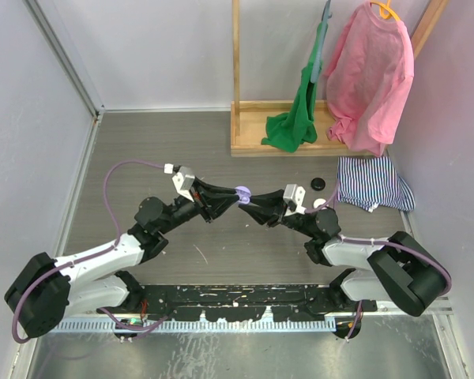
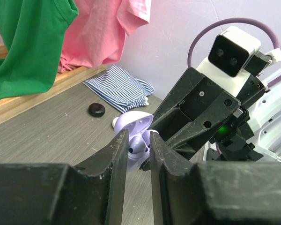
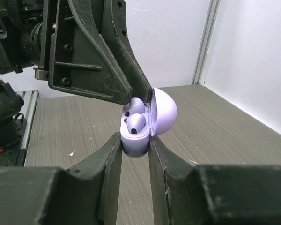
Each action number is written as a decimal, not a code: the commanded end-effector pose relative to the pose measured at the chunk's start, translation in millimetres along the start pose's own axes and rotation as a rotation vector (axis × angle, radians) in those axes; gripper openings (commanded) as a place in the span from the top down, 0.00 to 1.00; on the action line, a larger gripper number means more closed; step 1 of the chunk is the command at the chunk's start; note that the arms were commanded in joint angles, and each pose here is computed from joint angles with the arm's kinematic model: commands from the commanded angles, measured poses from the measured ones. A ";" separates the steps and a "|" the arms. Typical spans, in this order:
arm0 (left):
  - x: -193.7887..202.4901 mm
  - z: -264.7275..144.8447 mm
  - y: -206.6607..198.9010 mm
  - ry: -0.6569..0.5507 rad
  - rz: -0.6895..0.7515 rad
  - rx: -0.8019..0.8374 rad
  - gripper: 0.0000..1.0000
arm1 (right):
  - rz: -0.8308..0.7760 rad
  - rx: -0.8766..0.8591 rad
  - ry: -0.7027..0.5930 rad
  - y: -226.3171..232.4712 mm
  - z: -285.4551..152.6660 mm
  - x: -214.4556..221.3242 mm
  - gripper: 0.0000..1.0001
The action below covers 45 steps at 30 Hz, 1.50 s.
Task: Insert the wireless bluetooth earbuds into the charging case
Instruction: Place the earbud in the charging case, then close the charging case.
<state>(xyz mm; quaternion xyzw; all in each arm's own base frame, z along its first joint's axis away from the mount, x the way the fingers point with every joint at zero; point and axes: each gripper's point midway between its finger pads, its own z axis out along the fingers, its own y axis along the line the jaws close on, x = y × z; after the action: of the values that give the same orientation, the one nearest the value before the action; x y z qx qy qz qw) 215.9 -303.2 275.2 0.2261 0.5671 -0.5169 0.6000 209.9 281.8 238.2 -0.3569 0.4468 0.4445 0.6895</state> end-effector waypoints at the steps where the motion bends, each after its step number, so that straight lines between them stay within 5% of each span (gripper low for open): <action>1: -19.7 -1.0 -6.7 -0.066 0.060 0.017 0.71 | -0.093 -0.027 -0.116 5.5 2.8 -35.0 0.87; 10: -32.1 -7.7 -8.7 -0.048 0.069 -0.020 0.47 | -0.082 -0.035 -0.102 6.2 3.5 -31.7 0.87; 20: -28.4 -15.5 -17.4 0.190 -0.047 -0.056 0.32 | -0.072 -0.092 -0.062 12.7 8.1 -25.1 0.87; 32: -9.7 -14.4 -21.1 0.392 -0.293 -0.009 0.29 | -0.061 -0.182 -0.041 23.8 14.4 -25.9 0.86; 45: -10.2 -3.9 -33.6 0.377 -0.364 0.134 0.37 | -0.038 -0.204 -0.006 24.2 17.7 -16.4 0.86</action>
<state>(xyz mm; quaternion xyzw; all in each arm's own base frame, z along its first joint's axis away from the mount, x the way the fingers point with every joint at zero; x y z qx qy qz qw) 192.5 -306.1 258.4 0.2255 0.7174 -0.5639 0.3413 188.7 297.8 238.4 -0.4265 0.4191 0.4776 0.6437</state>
